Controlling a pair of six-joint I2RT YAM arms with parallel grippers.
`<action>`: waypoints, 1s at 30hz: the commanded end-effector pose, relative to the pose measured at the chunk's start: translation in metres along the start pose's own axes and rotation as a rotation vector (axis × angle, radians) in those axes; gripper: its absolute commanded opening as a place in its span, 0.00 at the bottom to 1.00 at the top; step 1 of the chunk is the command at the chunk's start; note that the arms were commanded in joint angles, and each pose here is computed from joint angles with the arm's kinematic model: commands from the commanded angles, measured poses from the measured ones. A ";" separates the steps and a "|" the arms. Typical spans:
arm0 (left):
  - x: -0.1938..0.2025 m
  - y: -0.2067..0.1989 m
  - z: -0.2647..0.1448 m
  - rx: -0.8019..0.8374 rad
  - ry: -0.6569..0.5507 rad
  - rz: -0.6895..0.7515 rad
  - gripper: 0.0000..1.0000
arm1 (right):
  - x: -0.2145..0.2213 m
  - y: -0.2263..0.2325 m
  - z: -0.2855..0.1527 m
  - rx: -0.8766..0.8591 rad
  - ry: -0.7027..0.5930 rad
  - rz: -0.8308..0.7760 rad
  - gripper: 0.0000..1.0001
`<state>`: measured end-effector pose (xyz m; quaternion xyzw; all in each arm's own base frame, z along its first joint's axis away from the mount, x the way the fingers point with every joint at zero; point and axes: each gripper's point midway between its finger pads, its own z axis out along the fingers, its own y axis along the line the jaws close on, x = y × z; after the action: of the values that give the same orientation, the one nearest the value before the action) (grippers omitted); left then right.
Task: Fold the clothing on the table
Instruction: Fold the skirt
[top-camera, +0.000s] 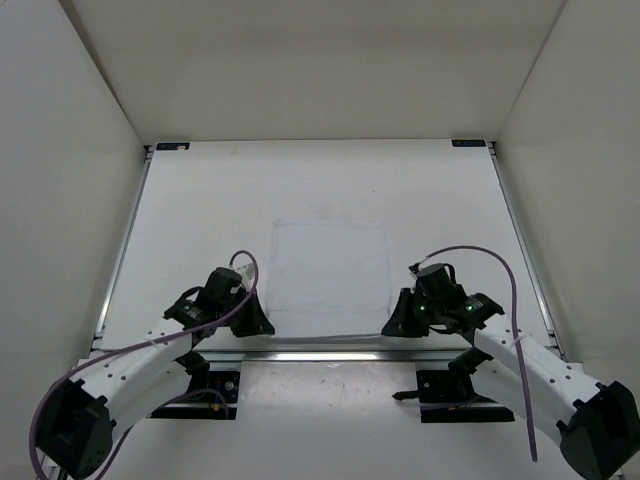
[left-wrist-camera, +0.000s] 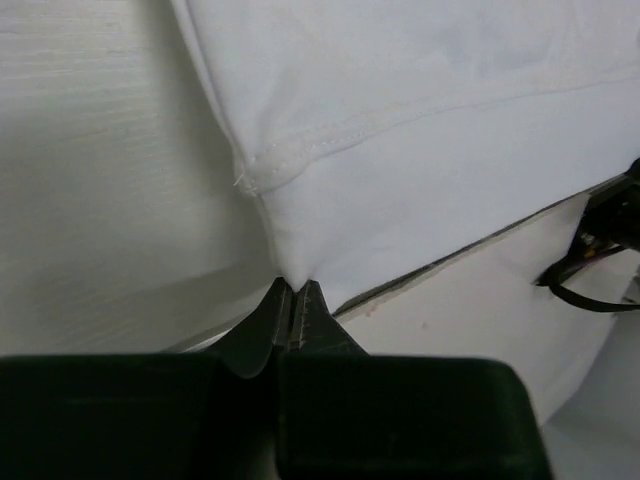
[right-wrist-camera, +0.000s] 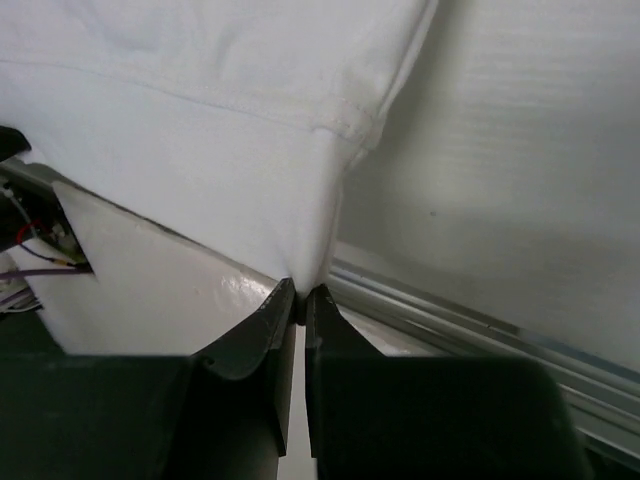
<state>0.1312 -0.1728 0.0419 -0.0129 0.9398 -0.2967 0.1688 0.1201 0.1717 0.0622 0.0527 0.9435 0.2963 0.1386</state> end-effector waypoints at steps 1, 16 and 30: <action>-0.006 -0.011 -0.010 0.060 -0.009 -0.087 0.00 | 0.003 0.011 -0.006 -0.074 0.045 0.069 0.00; -0.339 -0.026 0.034 0.198 -0.301 -0.313 0.49 | -0.361 0.036 -0.025 -0.081 -0.385 -0.068 0.43; -0.249 0.027 0.045 -0.064 -0.277 -0.268 0.54 | -0.240 -0.007 0.022 0.011 -0.393 0.244 0.44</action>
<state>0.3963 -0.1489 0.0694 -0.2051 0.8951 -0.3219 0.2303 0.3402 0.1201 0.0687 0.1856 0.9234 0.2605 0.2120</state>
